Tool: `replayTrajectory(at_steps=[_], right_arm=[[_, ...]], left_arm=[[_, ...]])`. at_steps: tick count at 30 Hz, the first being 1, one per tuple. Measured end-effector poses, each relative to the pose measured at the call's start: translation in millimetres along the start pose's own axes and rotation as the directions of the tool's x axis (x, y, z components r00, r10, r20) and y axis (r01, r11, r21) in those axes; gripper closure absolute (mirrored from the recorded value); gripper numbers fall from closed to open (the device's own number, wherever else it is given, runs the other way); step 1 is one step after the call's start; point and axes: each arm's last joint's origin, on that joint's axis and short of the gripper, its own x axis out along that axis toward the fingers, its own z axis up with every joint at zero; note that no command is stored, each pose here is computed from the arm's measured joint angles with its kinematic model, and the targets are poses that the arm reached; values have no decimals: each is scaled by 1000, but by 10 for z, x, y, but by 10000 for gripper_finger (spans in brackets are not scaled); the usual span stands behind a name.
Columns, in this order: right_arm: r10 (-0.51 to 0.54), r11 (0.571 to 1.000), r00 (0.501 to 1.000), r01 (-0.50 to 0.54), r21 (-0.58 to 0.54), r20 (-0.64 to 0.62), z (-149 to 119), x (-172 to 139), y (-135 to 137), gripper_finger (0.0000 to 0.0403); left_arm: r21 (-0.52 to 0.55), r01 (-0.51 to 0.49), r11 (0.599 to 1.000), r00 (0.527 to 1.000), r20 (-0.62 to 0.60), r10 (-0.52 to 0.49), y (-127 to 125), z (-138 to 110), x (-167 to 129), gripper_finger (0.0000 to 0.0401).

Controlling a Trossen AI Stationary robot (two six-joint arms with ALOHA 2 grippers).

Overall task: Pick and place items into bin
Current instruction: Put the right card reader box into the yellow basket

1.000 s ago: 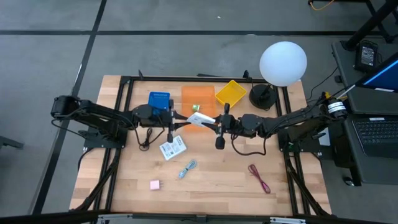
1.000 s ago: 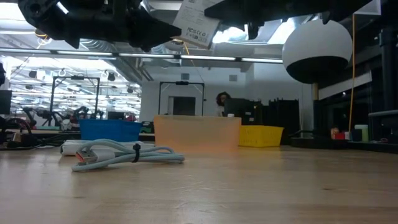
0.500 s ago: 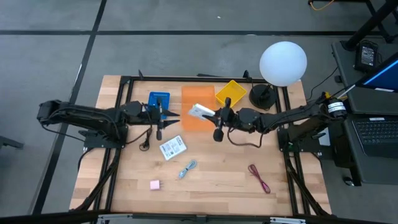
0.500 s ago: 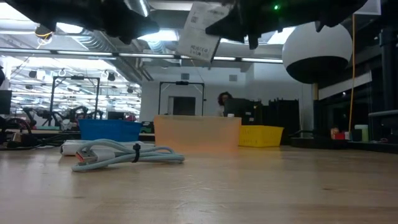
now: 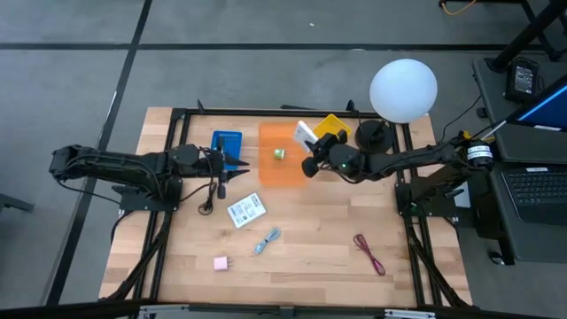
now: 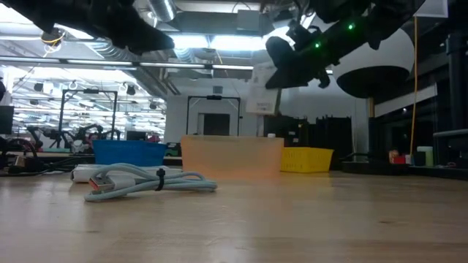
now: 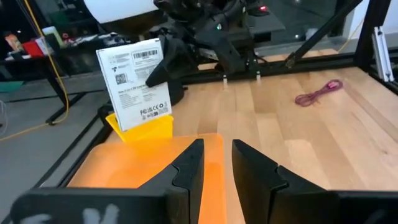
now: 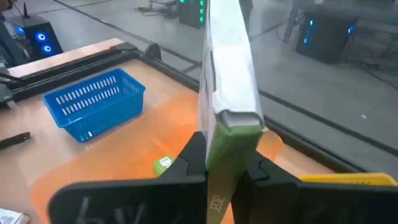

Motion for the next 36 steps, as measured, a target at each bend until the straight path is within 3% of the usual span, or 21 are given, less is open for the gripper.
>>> replayTrajectory(at_steps=[3, 8, 20, 30, 36], right_arm=[[-19, 1000, 1000, 19, 10, -1, 3, 19, -30, 387], [-162, 986, 987, 162, -31, -4, -20, 46, -122, 387], [-323, 946, 927, 309, -103, -191, -213, 116, -419, 387], [-325, 944, 917, 302, -130, -233, -218, 215, -587, 387], [-233, 972, 950, 219, -90, -209, -310, 263, -659, 387]], left_arm=[[2, 2, 1000, 1000, -17, -2, -2, -16, 0, 322], [-4, 5, 1000, 1000, -31, -5, -4, -30, 0, 325], [-22, 5, 1000, 999, -31, -6, -5, -31, 1, 325], [-24, 5, 1000, 999, -31, -6, -5, -31, 1, 328], [-30, 5, 1000, 1000, -31, -6, -5, -31, 1, 328]])
